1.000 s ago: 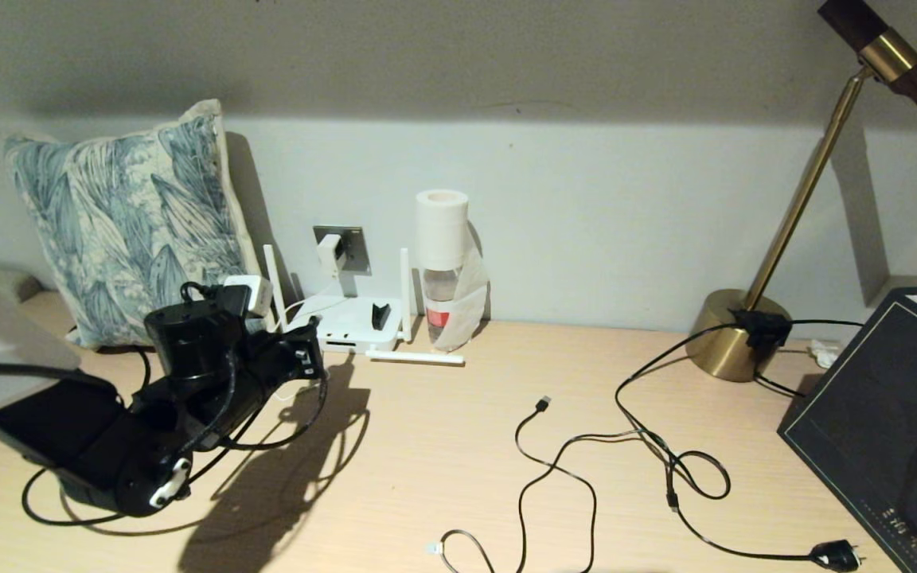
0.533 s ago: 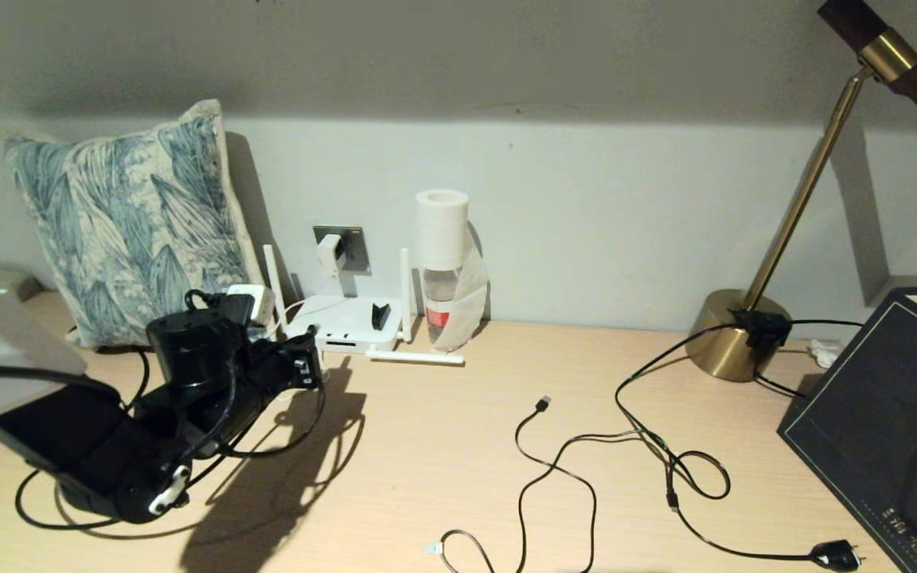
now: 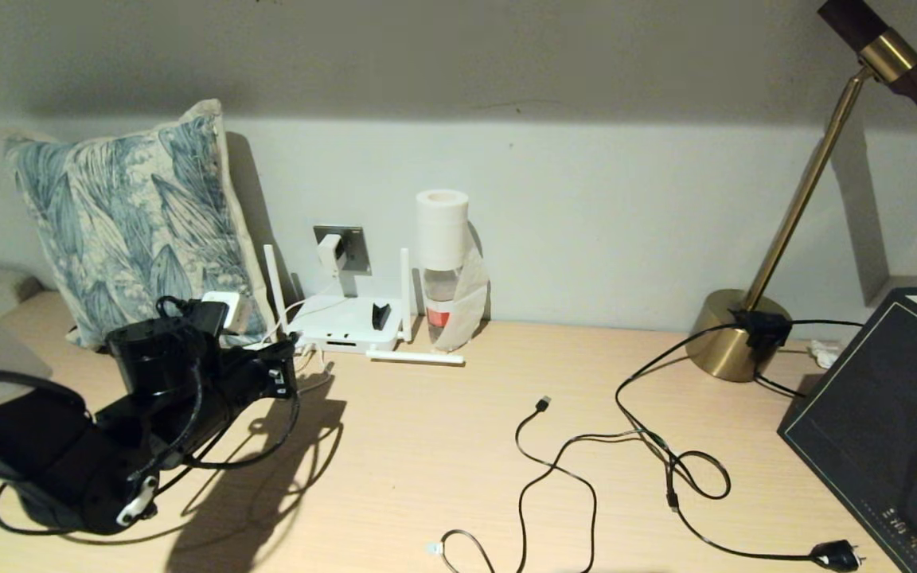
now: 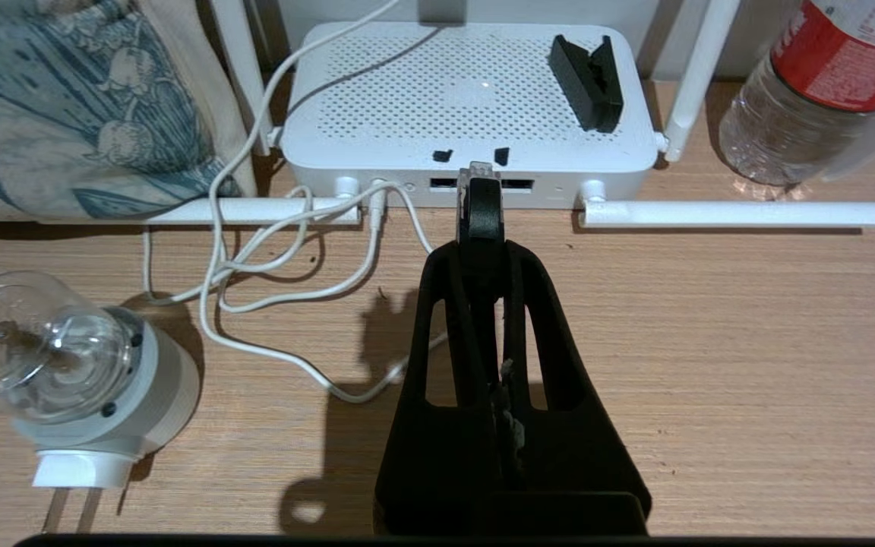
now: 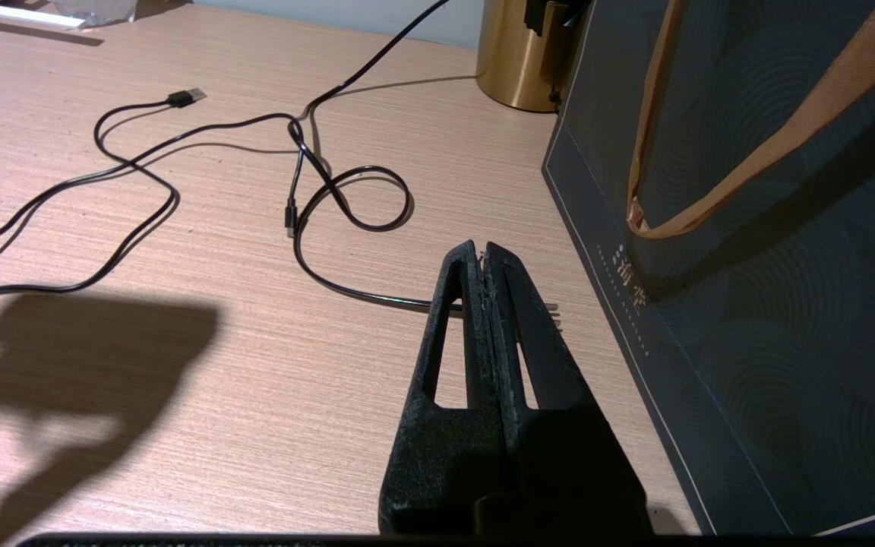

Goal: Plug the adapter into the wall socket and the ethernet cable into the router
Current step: Align cable and router interface

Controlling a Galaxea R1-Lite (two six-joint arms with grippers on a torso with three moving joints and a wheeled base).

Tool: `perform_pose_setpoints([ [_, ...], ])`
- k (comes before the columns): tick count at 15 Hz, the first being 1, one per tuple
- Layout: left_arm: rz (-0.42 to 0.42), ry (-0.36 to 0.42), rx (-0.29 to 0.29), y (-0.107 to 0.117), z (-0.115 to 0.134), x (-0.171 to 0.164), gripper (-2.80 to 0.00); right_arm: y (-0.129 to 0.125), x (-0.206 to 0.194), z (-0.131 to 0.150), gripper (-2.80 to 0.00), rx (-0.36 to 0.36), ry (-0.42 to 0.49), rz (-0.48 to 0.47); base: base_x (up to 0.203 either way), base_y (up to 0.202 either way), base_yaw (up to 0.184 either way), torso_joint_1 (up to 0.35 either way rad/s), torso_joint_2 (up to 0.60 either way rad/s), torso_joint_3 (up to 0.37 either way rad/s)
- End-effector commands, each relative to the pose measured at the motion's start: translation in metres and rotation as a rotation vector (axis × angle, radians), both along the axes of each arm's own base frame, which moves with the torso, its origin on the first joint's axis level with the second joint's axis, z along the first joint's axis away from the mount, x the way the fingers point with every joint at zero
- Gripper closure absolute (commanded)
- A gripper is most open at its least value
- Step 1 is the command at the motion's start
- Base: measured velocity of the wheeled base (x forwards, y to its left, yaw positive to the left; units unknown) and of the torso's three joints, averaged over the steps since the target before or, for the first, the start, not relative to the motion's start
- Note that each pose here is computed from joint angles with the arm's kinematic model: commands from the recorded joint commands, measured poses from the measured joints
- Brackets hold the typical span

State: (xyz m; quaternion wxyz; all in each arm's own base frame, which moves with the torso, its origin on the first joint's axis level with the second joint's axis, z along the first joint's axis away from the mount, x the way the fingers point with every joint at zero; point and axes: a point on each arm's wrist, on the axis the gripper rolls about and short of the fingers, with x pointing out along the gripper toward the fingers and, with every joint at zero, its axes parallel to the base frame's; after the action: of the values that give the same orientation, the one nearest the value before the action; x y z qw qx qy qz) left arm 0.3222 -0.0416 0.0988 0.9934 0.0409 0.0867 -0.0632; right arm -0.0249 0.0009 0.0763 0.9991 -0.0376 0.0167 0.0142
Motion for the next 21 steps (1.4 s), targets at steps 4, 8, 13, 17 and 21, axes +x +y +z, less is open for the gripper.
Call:
perform_pose_setpoints([
  [4, -0.018, 0.008, -0.003, 0.0, -0.006, 0.004, 0.0, 0.0, 0.0, 0.0, 0.0, -0.001, 0.002, 0.001, 0.0, 0.0, 0.0, 0.0, 0.0, 0.0],
  [8, -0.022, 0.038, -0.002, 0.0, -0.018, 0.011, 0.0, 0.0, 0.0, 0.0, 0.0, -0.001, 0.002, 0.0, 0.0, 0.0, 0.0, 0.0, 0.0, 0.0],
  [13, -0.019, 0.069, 0.002, -0.002, -0.048, 0.027, 0.0, 0.0, 0.0, 0.0, 0.0, -0.001, 0.002, 0.001, 0.0, 0.0, 0.0, 0.0, 0.0, 0.0],
  [17, -0.022, 0.047, 0.003, -0.004, -0.061, 0.036, 0.0, 0.0, 0.0, 0.0, 0.0, -0.001, 0.002, 0.001, 0.0, 0.0, 0.0, 0.0, 0.0, 0.0],
  [21, -0.025, 0.04, -0.002, -0.005, -0.059, 0.036, 0.0, 0.0, 0.0, 0.0, 0.0, -0.001, 0.001, 0.0, 0.0, 0.0, 0.0, 0.0, 0.0, 0.0],
])
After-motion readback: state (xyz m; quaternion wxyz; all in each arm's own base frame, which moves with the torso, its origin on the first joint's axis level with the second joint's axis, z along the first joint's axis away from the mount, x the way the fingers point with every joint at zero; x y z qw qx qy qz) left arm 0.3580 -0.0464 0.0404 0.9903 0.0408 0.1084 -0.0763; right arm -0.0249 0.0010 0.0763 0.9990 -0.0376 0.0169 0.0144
